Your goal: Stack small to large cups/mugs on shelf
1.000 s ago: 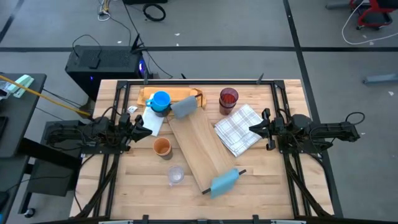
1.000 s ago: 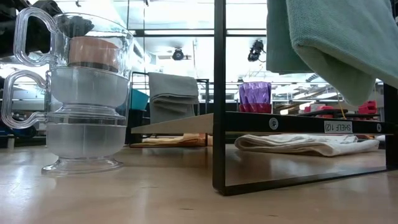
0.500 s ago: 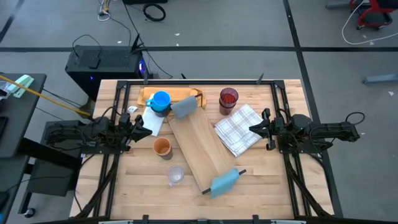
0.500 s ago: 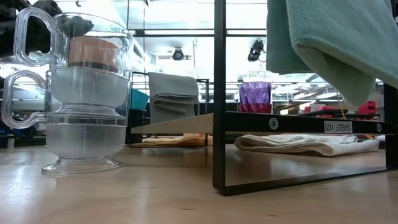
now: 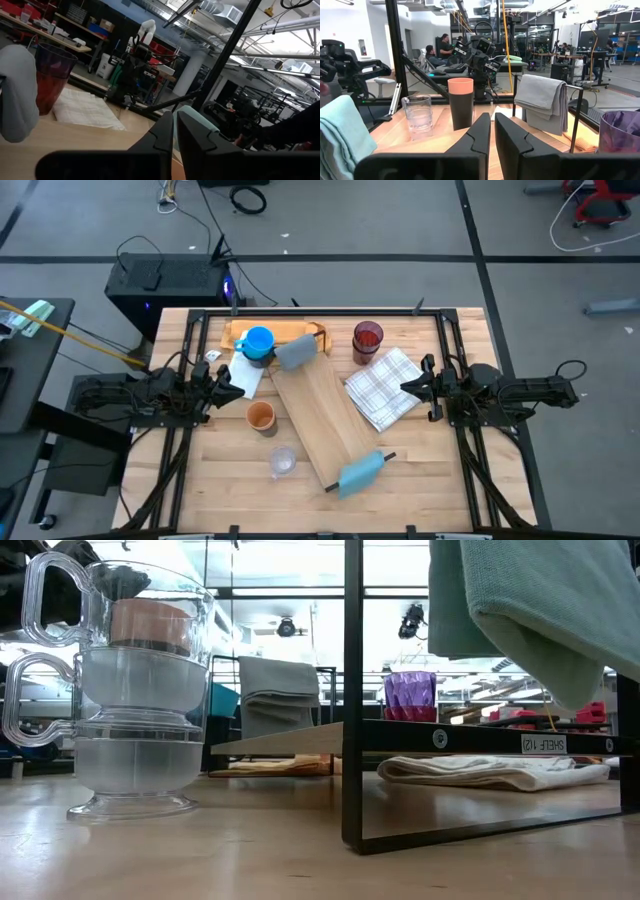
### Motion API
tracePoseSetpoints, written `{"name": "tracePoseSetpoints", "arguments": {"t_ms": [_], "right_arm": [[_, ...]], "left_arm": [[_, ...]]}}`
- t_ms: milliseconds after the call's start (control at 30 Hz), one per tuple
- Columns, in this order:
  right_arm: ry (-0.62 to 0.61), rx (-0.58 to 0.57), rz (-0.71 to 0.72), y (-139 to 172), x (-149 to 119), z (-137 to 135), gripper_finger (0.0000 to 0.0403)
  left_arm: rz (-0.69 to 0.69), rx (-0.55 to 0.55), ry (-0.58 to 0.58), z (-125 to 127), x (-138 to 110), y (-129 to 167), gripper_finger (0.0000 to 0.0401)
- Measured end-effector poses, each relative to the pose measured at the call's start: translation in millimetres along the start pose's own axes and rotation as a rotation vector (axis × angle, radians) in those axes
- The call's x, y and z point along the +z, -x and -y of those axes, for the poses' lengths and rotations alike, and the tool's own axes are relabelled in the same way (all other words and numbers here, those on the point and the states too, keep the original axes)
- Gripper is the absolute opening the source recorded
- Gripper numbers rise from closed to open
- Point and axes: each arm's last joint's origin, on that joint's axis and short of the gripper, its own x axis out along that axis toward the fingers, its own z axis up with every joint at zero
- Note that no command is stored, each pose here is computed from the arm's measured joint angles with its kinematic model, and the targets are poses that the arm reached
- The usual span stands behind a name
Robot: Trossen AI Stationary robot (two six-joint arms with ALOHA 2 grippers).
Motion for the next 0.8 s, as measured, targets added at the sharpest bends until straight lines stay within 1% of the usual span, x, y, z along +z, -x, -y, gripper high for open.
{"name": "tracePoseSetpoints", "arguments": {"t_ms": [400,800], "right_arm": [[0.000,0.000,0.000,0.0,0.1,0.0,0.0032],[0.000,0.000,0.000,0.0,0.0,0.0,0.0032]], "left_arm": [[0.000,0.001,0.000,-0.1,-0.1,0.0,0.0040],[0.000,0.000,0.000,0.0,0.0,0.0,0.0028]]}}
